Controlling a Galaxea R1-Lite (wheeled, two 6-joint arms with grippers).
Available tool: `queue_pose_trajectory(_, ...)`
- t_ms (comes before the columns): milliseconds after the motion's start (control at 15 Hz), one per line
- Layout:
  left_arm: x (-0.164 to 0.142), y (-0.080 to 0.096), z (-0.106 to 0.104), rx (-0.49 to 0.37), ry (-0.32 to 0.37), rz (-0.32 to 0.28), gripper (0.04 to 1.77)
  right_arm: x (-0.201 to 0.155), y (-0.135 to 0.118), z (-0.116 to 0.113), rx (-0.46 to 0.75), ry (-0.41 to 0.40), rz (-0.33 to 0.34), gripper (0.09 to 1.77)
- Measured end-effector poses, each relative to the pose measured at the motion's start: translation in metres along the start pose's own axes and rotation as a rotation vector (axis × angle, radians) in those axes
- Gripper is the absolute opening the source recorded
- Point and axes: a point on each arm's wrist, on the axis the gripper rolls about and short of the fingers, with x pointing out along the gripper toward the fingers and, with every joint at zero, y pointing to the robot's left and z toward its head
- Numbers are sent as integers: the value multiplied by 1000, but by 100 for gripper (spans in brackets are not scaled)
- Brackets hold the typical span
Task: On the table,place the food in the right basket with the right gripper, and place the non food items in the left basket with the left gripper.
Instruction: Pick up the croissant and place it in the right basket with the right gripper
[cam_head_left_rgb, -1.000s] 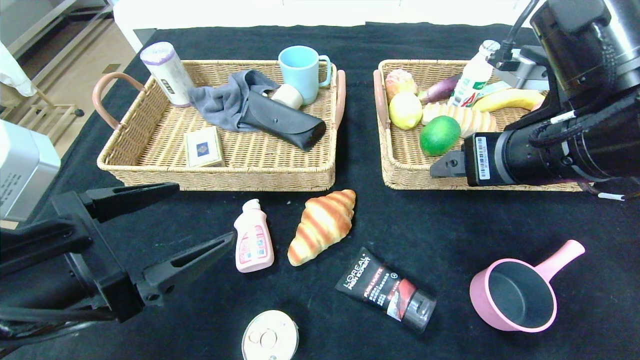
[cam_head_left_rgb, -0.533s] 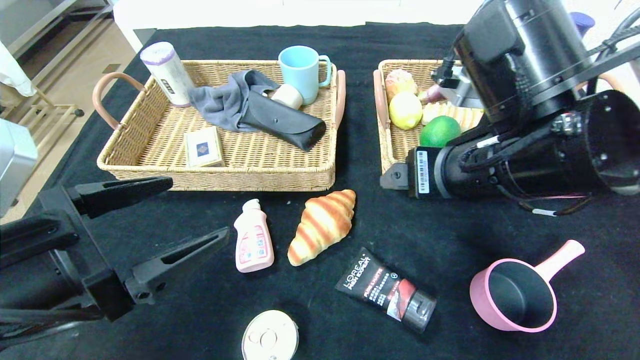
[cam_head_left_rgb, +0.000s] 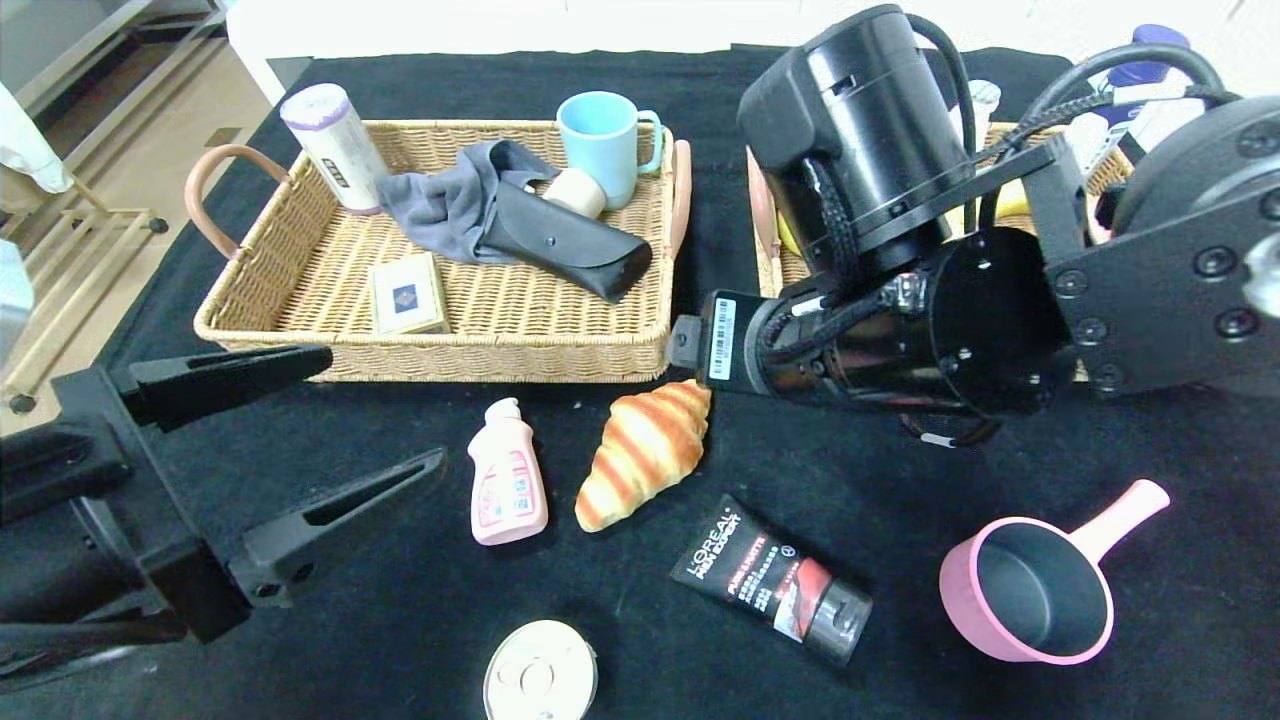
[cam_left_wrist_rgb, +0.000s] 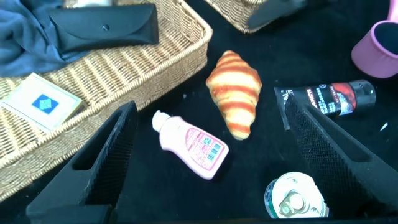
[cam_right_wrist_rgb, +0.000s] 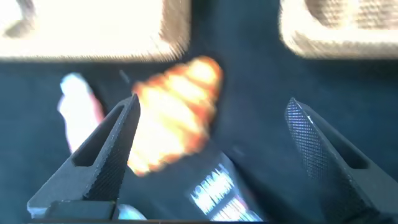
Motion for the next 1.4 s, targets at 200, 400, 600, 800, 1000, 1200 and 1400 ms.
queue_pose_trajectory(200,-4,0,4,4,-19,3,172,12,11,-10,28,-26,-6,170)
queue_pose_trajectory(400,-7,0,6,8,-32,5,172,21,21,-26,21,5,-4,170)
queue_pose_trajectory(600,-11,0,10,10,-48,13,172,27,27,-37,2,18,-14,170)
queue_pose_trajectory(800,-14,1,14,13,-63,19,172,33,30,-43,4,25,-20,170)
queue_pose_trajectory(1000,-16,1,16,16,-74,23,172,37,33,-48,-3,33,-22,170)
queue_pose_trajectory(1200,-19,1,18,18,-86,26,172,44,32,-51,-4,41,-35,171)
queue_pose_trajectory(1400,-21,1,20,20,-96,27,172,49,35,-55,9,41,-32,171)
